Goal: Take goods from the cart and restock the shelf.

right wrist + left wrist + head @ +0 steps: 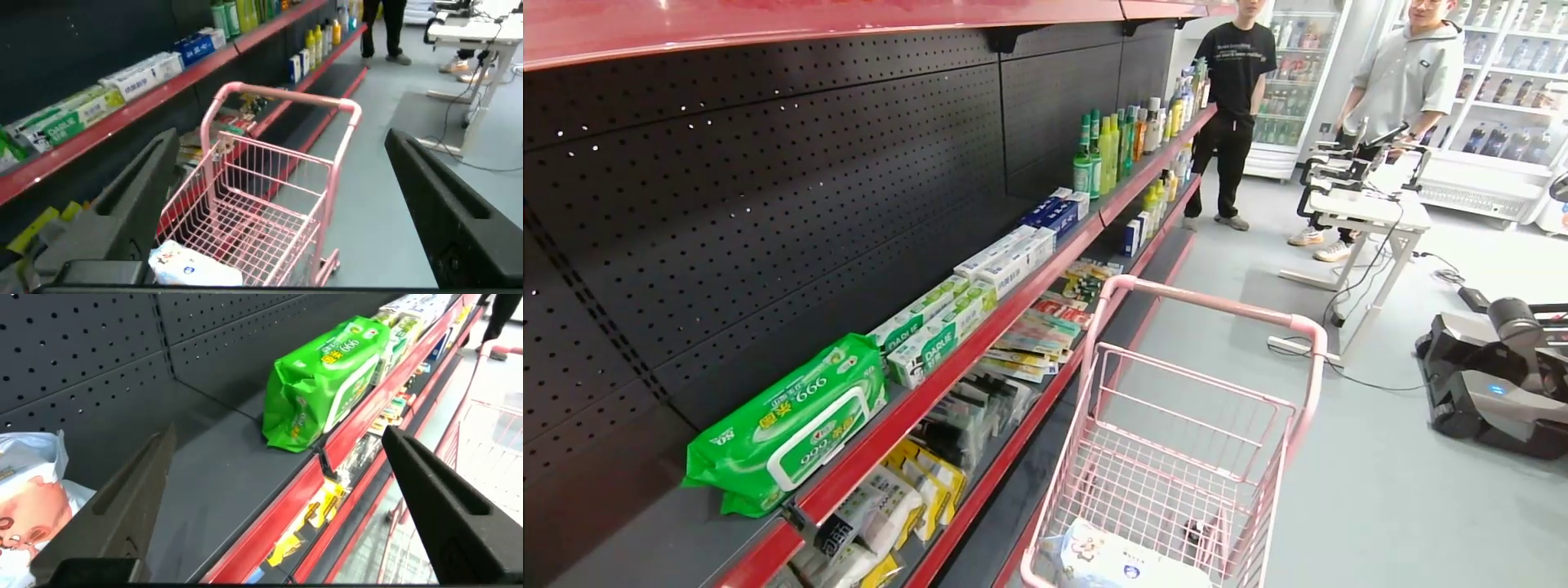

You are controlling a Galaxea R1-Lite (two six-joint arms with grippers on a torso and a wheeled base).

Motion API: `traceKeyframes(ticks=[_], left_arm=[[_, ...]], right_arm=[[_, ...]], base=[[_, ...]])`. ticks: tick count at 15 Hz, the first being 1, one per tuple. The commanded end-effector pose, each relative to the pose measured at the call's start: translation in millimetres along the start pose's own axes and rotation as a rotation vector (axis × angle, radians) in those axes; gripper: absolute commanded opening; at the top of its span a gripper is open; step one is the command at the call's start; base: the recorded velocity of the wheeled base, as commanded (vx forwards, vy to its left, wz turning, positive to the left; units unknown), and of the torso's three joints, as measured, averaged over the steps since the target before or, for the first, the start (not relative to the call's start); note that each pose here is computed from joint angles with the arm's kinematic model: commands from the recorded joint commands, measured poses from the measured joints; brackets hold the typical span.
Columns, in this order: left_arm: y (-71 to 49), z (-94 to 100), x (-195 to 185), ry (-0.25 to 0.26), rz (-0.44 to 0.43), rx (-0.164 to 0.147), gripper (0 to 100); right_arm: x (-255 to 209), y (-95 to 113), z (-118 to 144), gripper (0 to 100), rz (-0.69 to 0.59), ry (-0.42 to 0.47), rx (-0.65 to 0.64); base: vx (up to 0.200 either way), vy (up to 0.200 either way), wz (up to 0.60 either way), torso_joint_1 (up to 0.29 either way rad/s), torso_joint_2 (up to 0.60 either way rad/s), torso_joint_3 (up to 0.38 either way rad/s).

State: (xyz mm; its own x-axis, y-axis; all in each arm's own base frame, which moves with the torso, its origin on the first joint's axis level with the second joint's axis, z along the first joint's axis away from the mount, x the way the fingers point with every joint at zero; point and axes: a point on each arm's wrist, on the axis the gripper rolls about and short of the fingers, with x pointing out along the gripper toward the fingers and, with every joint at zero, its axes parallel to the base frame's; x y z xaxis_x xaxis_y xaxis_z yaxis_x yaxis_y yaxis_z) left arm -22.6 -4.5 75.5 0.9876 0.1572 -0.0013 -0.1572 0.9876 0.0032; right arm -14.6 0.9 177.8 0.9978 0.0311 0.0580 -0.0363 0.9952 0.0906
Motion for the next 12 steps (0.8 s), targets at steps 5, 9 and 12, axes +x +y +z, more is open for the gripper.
traceKeyframes(ticks=[5, 9, 12], left_arm=[[0.0, -0.4, 0.2, 0.002, 0.000, 0.001, 100], [0.0, -0.1, 0.1, 0.002, 0.000, 0.001, 100], [0.0, -0.1, 0.1, 0.002, 0.002, 0.000, 100]], right_arm=[[258.1, 3.3, -55.1, 100, 0.062, 0.901, -0.062], [304.8, 11.3, -129.6, 100, 0.358, 1.108, -0.234], [316.6, 16.8, -157.2, 100, 0.493, 1.147, -0.331]], base=[[0.000, 0.000, 0.00, 0.000, 0.00, 0.000], [0.000, 0.000, 0.00, 0.000, 0.00, 0.000], [0.000, 0.000, 0.00, -0.024, 0.05, 0.025]])
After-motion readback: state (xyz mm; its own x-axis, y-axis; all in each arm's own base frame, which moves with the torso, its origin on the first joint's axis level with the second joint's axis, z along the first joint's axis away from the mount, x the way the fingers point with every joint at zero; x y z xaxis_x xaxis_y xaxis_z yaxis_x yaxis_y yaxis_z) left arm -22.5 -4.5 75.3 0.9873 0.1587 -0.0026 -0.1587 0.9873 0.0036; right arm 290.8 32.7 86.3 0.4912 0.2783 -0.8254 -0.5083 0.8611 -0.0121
